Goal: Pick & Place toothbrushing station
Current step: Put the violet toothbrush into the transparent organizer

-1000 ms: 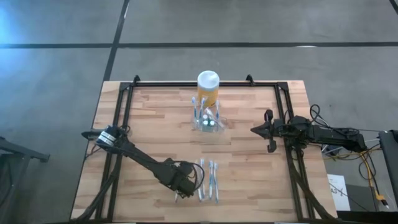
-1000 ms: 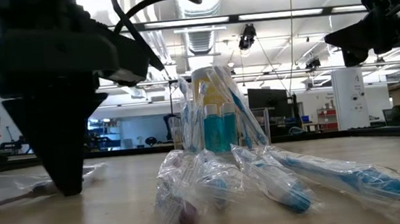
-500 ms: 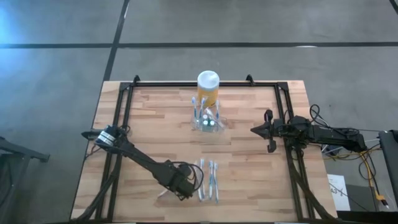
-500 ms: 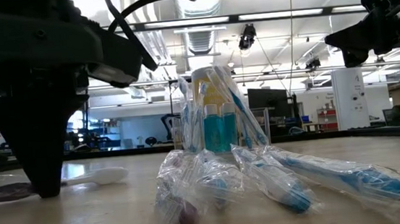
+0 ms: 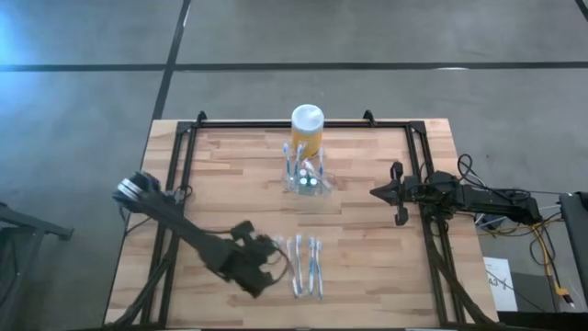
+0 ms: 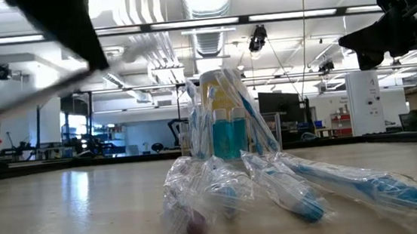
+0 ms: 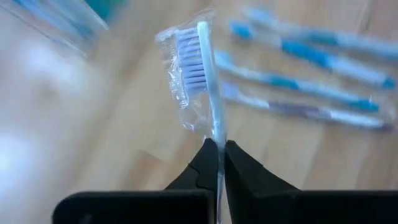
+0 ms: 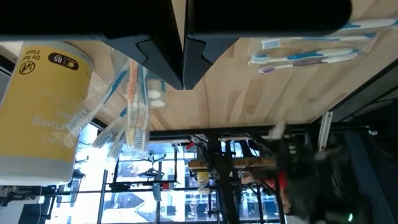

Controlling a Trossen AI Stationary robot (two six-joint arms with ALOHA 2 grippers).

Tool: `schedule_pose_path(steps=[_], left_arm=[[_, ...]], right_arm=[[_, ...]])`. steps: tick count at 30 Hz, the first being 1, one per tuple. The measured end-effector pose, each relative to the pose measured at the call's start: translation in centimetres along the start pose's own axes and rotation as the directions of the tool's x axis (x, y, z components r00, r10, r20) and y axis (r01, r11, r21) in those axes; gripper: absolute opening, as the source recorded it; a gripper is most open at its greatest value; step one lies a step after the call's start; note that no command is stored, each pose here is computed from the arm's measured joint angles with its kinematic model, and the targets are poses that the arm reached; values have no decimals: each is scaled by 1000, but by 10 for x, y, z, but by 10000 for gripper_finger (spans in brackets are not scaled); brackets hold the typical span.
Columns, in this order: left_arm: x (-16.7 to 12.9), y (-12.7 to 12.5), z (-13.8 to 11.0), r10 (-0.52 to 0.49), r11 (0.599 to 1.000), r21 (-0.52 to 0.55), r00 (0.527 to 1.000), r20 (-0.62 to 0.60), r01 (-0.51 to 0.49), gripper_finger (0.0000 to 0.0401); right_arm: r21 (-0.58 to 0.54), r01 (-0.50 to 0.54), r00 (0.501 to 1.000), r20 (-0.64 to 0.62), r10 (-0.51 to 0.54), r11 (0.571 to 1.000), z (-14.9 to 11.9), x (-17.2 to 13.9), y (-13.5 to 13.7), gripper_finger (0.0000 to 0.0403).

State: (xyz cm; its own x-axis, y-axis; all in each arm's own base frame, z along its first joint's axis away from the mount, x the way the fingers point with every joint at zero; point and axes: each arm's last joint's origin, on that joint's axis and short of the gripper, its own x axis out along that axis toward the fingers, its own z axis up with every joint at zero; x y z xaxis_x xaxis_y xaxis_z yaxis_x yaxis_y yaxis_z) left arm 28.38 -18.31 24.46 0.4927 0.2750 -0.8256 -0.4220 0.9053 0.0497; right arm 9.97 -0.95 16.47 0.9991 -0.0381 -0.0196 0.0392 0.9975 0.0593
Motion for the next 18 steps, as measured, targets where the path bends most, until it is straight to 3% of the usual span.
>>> schedule_pose_path(steps=[3, 8, 12, 15, 18], left_arm=[[-39, 19, -3, -14, 1000, 10, 984, 180, 12, 11], [-89, 64, -28, -39, 998, 63, 906, 422, 14, 7], [-91, 95, -54, -89, 989, 147, 831, 549, 8, 7], [-78, 109, -67, -194, 969, 240, 767, 611, 54, 3], [-65, 120, -73, -381, 913, 383, 641, 667, 144, 0]], right_arm=[[-5, 0, 1000, 1, 0, 1000, 0, 0, 0, 8], [-13, -1, 1000, 13, 1, 1000, 1, 0, 0, 8], [-24, -1, 1000, 24, 2, 1000, 2, 0, 0, 8], [-40, -1, 999, 34, 2, 999, 3, 0, 0, 8], [-38, -1, 999, 36, 3, 999, 3, 0, 0, 8]])
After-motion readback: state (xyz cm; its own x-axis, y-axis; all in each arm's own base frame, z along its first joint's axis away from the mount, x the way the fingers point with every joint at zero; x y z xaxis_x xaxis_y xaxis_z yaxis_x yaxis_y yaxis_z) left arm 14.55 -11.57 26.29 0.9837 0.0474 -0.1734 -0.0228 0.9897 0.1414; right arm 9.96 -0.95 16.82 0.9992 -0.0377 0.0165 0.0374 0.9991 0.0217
